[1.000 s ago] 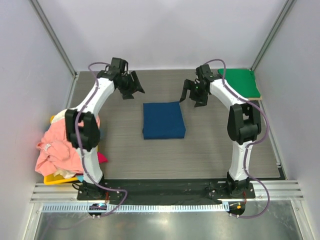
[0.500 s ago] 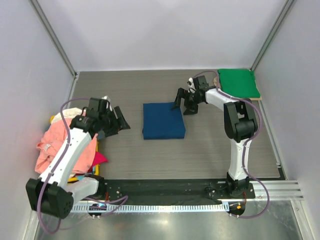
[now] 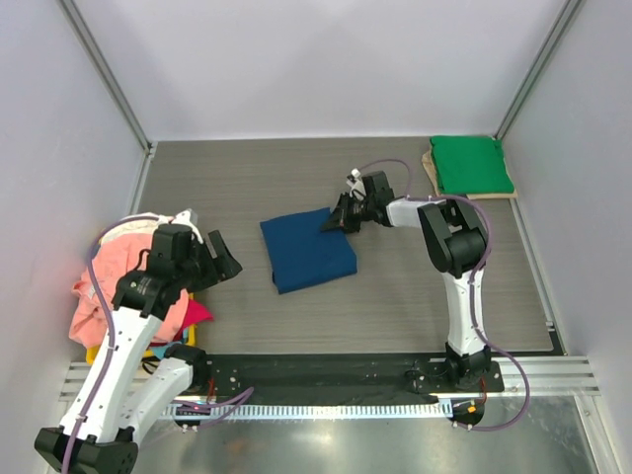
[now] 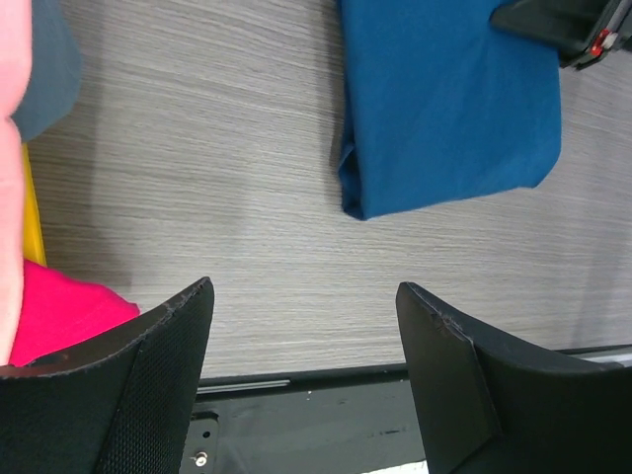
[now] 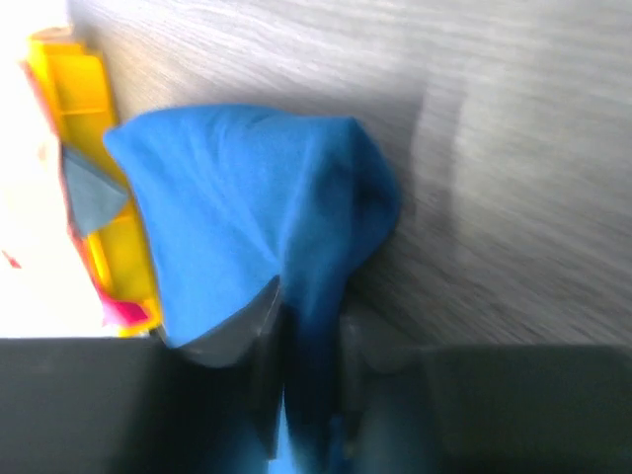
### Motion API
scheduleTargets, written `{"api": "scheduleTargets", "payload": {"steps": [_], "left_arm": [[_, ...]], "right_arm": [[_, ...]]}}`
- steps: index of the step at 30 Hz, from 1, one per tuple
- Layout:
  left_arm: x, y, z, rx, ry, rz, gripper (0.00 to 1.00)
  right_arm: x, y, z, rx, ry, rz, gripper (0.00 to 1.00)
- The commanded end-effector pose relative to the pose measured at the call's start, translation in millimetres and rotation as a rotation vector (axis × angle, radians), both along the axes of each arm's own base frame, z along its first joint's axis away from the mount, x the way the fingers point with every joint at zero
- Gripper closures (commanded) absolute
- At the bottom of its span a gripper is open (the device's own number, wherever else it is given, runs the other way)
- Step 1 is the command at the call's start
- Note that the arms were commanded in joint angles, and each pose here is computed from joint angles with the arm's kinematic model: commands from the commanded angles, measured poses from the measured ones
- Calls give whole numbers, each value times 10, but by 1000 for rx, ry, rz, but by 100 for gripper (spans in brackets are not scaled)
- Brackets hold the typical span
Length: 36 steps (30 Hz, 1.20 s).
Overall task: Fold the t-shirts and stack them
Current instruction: Neatly place the folded tshirt to the corner
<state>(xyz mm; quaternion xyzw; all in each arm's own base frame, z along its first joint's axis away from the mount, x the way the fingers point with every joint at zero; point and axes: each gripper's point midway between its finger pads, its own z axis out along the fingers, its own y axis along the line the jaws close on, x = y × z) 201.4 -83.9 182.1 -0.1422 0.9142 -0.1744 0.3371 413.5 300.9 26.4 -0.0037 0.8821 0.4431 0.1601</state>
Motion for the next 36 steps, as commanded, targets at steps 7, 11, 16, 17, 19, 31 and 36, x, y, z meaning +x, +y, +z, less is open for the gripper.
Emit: {"api": "scheduleTargets", "payload": {"steps": [7, 11, 16, 17, 19, 31, 36], "left_arm": [[12, -90, 14, -21, -41, -69, 25], [-3, -118, 65, -39, -72, -84, 25], [-15, -149, 102, -55, -94, -101, 26], [-19, -158, 110, -58, -97, -107, 26], [-19, -169, 110, -63, -99, -112, 27], [-29, -231, 98, -88, -95, -139, 29], [-23, -252, 79, -92, -84, -149, 29]], "right_arm": [[-188, -263, 73, -53, 26, 12, 99], [-20, -824, 418, -248, -116, -27, 99], [184, -1561, 844, -498, -270, -96, 99], [231, -1799, 865, -578, -272, -142, 99], [343, -2042, 1044, -647, -309, -178, 99], [1014, -3016, 2088, -944, -634, -315, 99], [1172, -3084, 2490, -966, -739, -328, 99]]}}
